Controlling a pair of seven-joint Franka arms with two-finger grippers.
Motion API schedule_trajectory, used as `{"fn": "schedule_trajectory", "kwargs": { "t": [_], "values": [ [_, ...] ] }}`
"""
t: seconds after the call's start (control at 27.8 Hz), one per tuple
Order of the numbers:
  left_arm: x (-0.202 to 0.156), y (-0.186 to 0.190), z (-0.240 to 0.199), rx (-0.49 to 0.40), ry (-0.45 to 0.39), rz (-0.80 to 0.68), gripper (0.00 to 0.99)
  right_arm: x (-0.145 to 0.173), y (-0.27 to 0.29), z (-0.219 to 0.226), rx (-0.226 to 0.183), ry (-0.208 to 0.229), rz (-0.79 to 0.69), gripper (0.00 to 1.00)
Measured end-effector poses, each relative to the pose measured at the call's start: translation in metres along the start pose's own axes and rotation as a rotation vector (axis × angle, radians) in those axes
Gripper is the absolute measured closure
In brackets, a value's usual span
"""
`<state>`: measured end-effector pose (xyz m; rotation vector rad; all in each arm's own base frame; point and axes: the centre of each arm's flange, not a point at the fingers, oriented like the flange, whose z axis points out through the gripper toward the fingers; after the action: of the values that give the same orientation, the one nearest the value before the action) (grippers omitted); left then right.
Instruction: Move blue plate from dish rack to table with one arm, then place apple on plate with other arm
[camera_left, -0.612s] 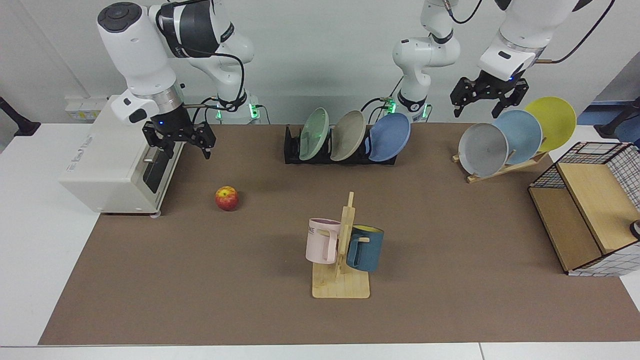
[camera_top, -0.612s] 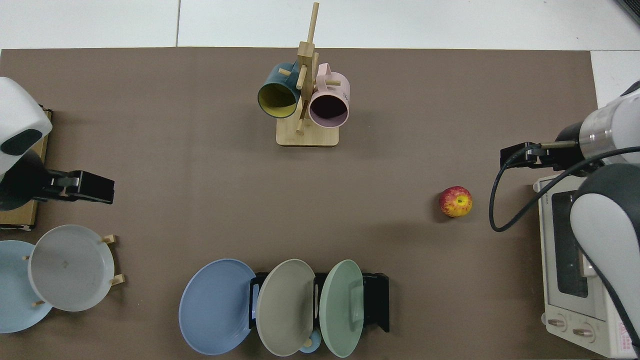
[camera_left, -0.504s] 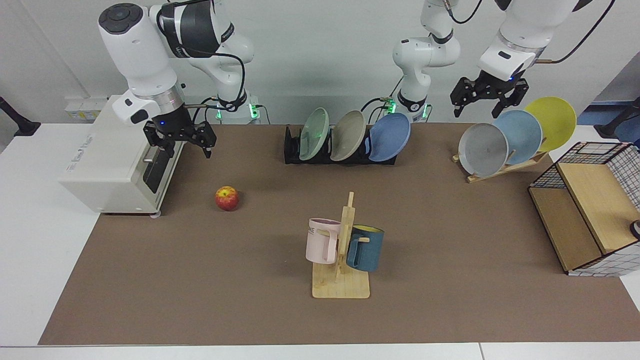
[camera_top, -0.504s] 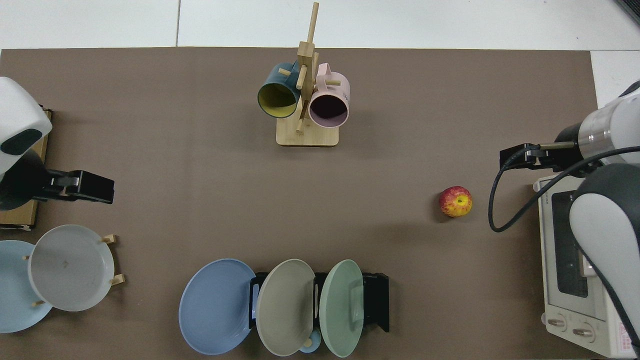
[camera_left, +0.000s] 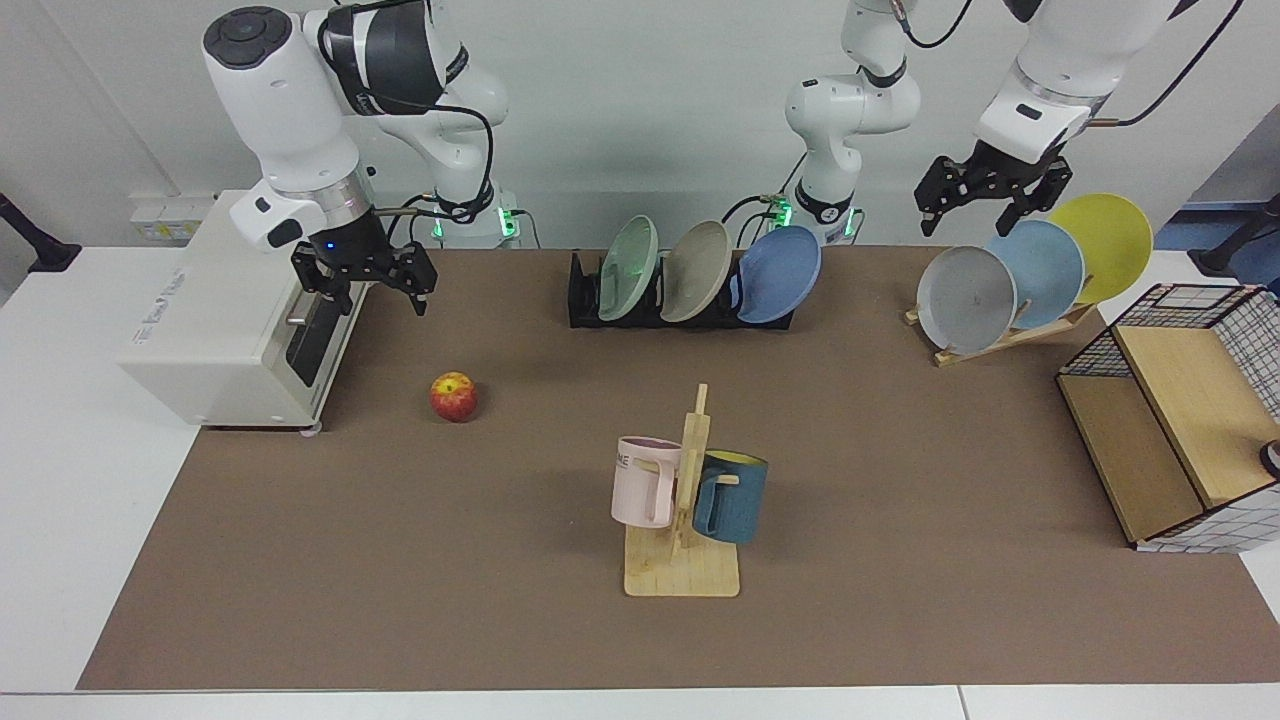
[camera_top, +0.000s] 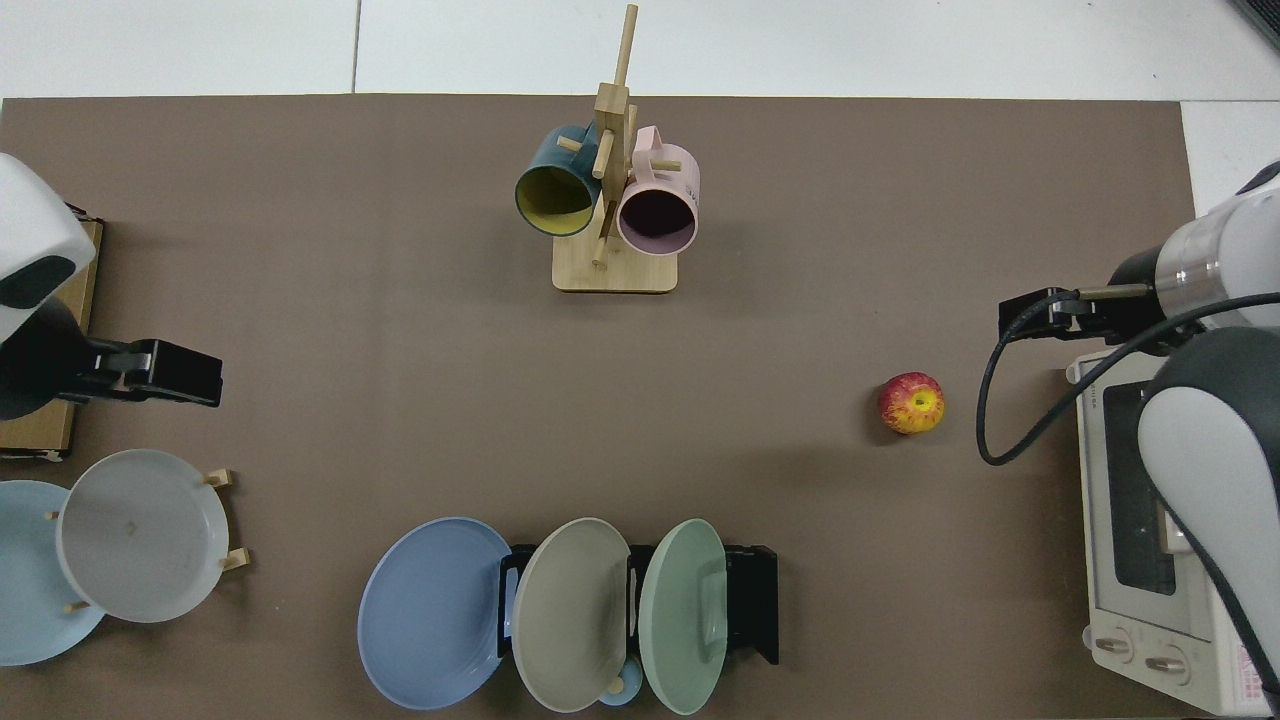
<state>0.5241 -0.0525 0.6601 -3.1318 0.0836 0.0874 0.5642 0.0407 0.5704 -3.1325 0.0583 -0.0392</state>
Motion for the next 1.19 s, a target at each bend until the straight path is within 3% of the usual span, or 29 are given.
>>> {"fn": "schedule_trajectory", "kwargs": {
  "t": [0.83, 1.19],
  "values": [
    [-0.004, -0.004, 0.000, 0.001, -0.004, -0.010, 0.000, -0.002, -0.001, -0.004, 0.001, 0.007, -0.003, 0.00],
    [-0.048, 0.027, 0.052, -0.029, -0.078, 0.028, 0.000, -0.002, -0.005, -0.004, 0.002, 0.007, -0.010, 0.00]
  ]
}}
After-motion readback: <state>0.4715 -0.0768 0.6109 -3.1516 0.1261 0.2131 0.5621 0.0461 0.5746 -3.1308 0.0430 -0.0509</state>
